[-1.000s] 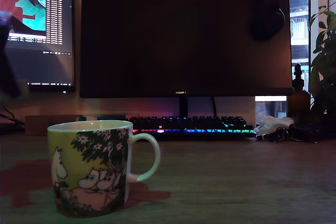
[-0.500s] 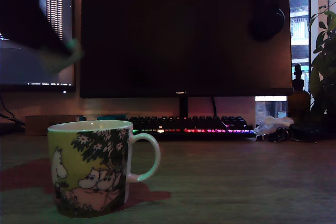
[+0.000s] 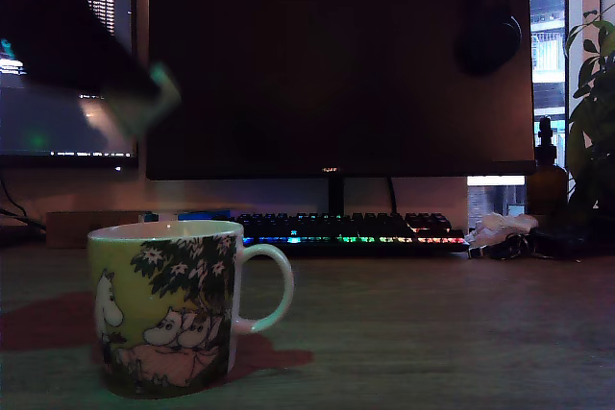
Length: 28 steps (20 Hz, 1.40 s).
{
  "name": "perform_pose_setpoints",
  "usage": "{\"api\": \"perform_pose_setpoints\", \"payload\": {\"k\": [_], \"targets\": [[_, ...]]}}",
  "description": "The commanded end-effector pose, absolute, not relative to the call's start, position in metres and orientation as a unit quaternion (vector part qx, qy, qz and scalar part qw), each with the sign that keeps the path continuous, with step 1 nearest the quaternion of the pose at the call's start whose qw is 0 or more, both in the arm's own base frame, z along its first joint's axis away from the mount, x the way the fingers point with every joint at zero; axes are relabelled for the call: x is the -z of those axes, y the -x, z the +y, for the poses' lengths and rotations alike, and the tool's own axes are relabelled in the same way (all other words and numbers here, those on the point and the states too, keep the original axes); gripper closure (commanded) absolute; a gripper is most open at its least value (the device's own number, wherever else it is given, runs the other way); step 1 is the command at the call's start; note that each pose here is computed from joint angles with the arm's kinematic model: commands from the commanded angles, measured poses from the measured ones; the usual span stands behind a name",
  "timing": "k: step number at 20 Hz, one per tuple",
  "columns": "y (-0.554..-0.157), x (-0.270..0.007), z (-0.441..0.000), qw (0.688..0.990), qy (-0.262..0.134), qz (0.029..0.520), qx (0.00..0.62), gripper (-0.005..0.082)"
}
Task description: Pick up the coffee capsules on the table and drop them inside the coffee cup
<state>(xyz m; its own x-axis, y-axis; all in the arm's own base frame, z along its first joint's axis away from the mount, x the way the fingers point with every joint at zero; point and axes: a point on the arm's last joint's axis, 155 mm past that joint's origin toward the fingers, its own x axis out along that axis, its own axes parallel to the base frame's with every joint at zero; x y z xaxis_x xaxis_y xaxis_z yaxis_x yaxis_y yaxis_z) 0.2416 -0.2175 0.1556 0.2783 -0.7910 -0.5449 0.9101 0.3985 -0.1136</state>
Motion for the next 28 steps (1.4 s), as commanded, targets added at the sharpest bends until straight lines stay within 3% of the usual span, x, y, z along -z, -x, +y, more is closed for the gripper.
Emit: {"api": "perform_pose_setpoints", "payload": {"k": [1, 10, 17, 28], "targets": [[-0.236, -0.152, -0.225, 0.79, -0.101, 0.262, 0.546, 0.0537], [-0.23, -0.128, -0.246, 0.812, -0.078, 0.251, 0.521, 0.0537], [-0.218, -0.13, -0.239, 0.841, -0.064, 0.218, 0.49, 0.0537], [-0.202, -0.121, -0.237, 0.829, -0.043, 0.252, 0.497, 0.0537]]}}
